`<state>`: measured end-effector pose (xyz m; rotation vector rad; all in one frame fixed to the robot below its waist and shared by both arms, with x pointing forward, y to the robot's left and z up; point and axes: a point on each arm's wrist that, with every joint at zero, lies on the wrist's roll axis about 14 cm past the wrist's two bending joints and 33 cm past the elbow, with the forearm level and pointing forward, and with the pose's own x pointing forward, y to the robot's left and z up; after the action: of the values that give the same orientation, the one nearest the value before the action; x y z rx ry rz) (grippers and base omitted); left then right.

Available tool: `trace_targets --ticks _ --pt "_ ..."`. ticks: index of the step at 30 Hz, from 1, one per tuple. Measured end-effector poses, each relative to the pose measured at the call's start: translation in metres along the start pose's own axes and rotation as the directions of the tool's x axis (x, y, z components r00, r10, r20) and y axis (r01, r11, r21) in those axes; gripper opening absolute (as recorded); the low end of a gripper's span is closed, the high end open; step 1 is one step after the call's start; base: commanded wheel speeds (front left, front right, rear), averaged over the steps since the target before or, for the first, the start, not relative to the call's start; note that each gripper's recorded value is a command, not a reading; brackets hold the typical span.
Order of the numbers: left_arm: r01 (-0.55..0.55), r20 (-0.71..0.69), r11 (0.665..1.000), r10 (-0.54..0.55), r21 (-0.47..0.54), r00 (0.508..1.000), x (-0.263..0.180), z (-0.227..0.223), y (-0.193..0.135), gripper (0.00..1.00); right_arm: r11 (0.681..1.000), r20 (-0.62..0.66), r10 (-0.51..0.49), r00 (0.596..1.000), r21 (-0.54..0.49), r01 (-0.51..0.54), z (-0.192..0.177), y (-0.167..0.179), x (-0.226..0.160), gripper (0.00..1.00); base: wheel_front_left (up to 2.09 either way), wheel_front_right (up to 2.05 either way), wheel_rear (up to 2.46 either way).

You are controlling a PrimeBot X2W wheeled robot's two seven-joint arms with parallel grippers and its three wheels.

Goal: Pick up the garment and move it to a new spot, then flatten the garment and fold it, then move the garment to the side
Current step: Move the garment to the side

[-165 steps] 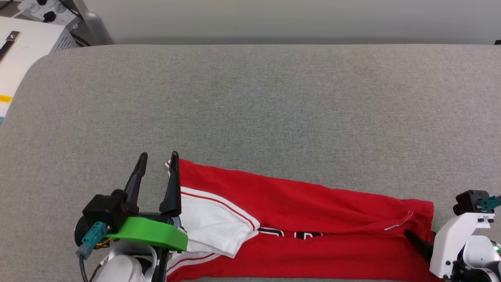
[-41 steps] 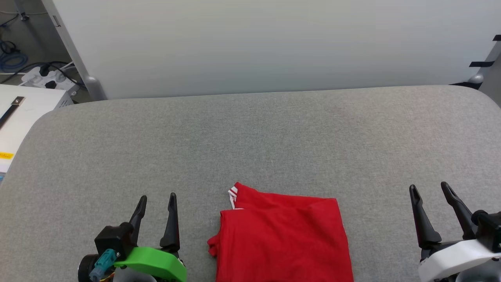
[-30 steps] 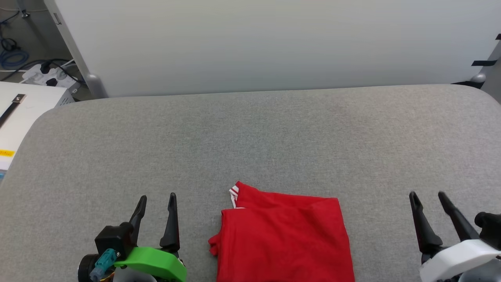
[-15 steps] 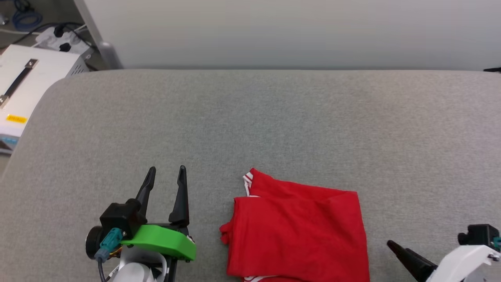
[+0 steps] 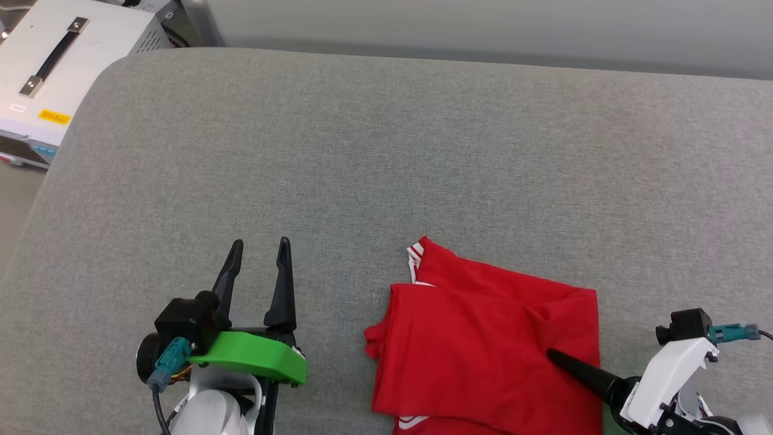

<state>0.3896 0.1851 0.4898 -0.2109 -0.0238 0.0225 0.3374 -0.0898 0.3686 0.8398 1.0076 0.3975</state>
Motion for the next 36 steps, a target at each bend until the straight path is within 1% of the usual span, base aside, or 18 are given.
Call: trace_targets --ticks 1,2,7,12,15,16,18,20,21,23,28,29,32,36 --pt "-0.008 -0.003 1.0 0.008 -0.001 1.0 0.0 -0.001 0.002 1.0 1.0 -0.014 0.0 1.0 -0.004 0.0 0.0 0.0 0.002 0.07 0.0 0.0 0.0" --pt "-0.013 -0.004 1.0 0.013 -0.002 1.0 -0.001 -0.002 0.004 1.0 1.0 -0.023 0.002 1.0 -0.006 -0.002 -0.001 0.001 0.004 0.0 0.0 0.0 0.0" --pt "-0.015 -0.001 1.0 0.015 0.0 1.0 -0.001 -0.001 0.004 1.0 0.999 -0.031 0.002 1.0 -0.032 -0.003 0.001 0.004 0.005 0.0 0.0 0.0 0.0" --pt "0.008 0.009 1.0 -0.008 0.018 1.0 -0.001 0.002 -0.001 1.0 0.989 0.009 -0.011 1.0 -0.144 0.012 0.013 0.013 -0.004 0.0 0.0 0.0 0.0" --pt "0.019 0.008 1.0 -0.02 0.024 1.0 -0.002 0.002 -0.004 1.0 0.968 0.047 -0.051 0.998 -0.245 0.061 0.022 0.011 -0.016 0.0 0.0 0.0 0.0" --pt "0.025 0.006 0.999 -0.025 0.024 1.0 -0.003 0.001 -0.005 1.0 0.955 0.066 -0.07 0.995 -0.282 0.086 0.027 0.009 -0.022 0.0 0.0 0.0 0.0" --pt "0.045 0.003 0.999 -0.045 0.02 0.999 -0.004 0.0 -0.011 1.0 0.924 0.104 -0.118 0.988 -0.352 0.147 0.035 0.003 -0.036 0.0 0.0 0.0 0.0" --pt "0.075 0.003 0.997 -0.075 0.014 0.997 -0.002 0.0 -0.021 1.0 0.899 0.144 -0.154 0.978 -0.39 0.199 0.042 -0.003 -0.05 0.0 0.0 0.0 0.0" --pt "0.092 0.005 0.996 -0.092 0.01 0.996 -0.001 0.0 -0.027 1.0 0.879 0.166 -0.18 0.97 -0.415 0.234 0.046 -0.007 -0.058 0.0 0.0 0.0 0.0" --pt "0.129 0.007 0.992 -0.129 0.004 0.992 0.003 0.0 -0.039 1.0 0.841 0.213 -0.239 0.947 -0.442 0.312 0.054 -0.02 -0.078 0.0 0.0 0.0 0.0" --pt "0.237 0.008 0.971 -0.237 -0.014 0.971 0.013 -0.003 -0.076 1.0 0.763 0.336 -0.383 0.86 -0.41 0.5 0.065 -0.058 -0.132 0.0 0.0 0.0 0.0" --pt "0.254 0.006 0.967 -0.254 -0.017 0.967 0.015 -0.004 -0.082 1.0 0.757 0.35 -0.394 0.85 -0.4 0.516 0.066 -0.062 -0.138 0.0 0.0 0.0 0.0" --pt "0.319 0.003 0.948 -0.319 -0.024 0.948 0.022 -0.007 -0.105 1.0 0.722 0.433 -0.416 0.8 -0.377 0.58 0.075 -0.068 -0.16 0.0 0.0 0.0 0.0" --pt "0.411 0.008 0.911 -0.411 -0.01 0.911 0.038 -0.008 -0.135 1.0 0.67 0.566 -0.418 0.71 -0.336 0.662 0.106 -0.071 -0.189 0.0 0.0 0.0 0.0"
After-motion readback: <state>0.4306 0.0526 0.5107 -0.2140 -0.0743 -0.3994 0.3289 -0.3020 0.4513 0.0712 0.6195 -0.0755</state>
